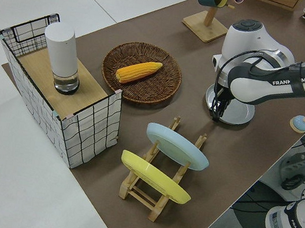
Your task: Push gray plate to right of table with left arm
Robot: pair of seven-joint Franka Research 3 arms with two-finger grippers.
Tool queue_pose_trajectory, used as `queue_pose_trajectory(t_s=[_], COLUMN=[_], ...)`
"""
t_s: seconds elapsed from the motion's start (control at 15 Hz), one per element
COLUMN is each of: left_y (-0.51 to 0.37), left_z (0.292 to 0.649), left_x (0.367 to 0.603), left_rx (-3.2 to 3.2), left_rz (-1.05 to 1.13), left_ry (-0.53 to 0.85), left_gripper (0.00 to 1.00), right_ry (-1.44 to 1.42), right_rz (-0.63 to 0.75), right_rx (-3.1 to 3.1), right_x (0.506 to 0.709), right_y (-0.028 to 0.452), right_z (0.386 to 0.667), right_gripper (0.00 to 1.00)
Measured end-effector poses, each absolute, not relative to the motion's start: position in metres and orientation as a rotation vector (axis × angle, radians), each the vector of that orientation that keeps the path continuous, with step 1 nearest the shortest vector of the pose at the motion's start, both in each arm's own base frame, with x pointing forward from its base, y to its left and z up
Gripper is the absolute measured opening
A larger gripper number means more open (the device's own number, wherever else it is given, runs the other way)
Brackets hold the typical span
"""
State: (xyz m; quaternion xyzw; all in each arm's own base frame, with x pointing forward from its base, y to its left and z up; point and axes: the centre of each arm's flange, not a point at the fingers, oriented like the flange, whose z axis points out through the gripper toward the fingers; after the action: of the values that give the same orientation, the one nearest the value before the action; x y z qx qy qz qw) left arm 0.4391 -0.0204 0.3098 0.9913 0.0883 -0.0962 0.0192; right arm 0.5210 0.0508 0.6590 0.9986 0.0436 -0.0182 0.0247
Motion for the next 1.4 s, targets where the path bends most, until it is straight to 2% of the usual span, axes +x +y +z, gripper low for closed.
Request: queue_pose_trajectory(t_s=[0.07, 0.33, 0.47, 0.6, 1.13, 1.4], left_y=[-0.024, -0.03, -0.03, -0.031, -0.034, -0.064], left_z=[0.309, 0.307, 0.306, 0.308, 0.309, 0.309], left_x=[0.439, 0.44, 0.44, 0.44, 0.44, 0.437], left_rx=[3.078, 3.08, 3.08, 3.078, 3.062, 3.046], left_rz=[-0.298, -0.288, -0.283, -0.278, -0.278, -0.282], left_ry=[0.293, 0.309, 0.311, 0.313, 0.329, 0.337], left_gripper=[0.24, 0.24, 0.19, 0.03, 0.03, 0.03], right_ry=[0.135, 0.135, 0.135, 0.135, 0.135, 0.135], right_rz=[-0.056, -0.056, -0.056, -0.056, -0.056, -0.056], right_rx=[3.089, 3.089, 3.089, 3.089, 3.089, 3.089], right_x=[0.521, 0.521, 0.521, 0.521, 0.521, 0.521], right_y=[0.051, 0.051, 0.051, 0.051, 0.051, 0.051], right_z=[0.659, 0.659, 0.659, 0.659, 0.659, 0.659], right_gripper=[1.0, 1.0, 1.0, 1.0, 1.0, 1.0])
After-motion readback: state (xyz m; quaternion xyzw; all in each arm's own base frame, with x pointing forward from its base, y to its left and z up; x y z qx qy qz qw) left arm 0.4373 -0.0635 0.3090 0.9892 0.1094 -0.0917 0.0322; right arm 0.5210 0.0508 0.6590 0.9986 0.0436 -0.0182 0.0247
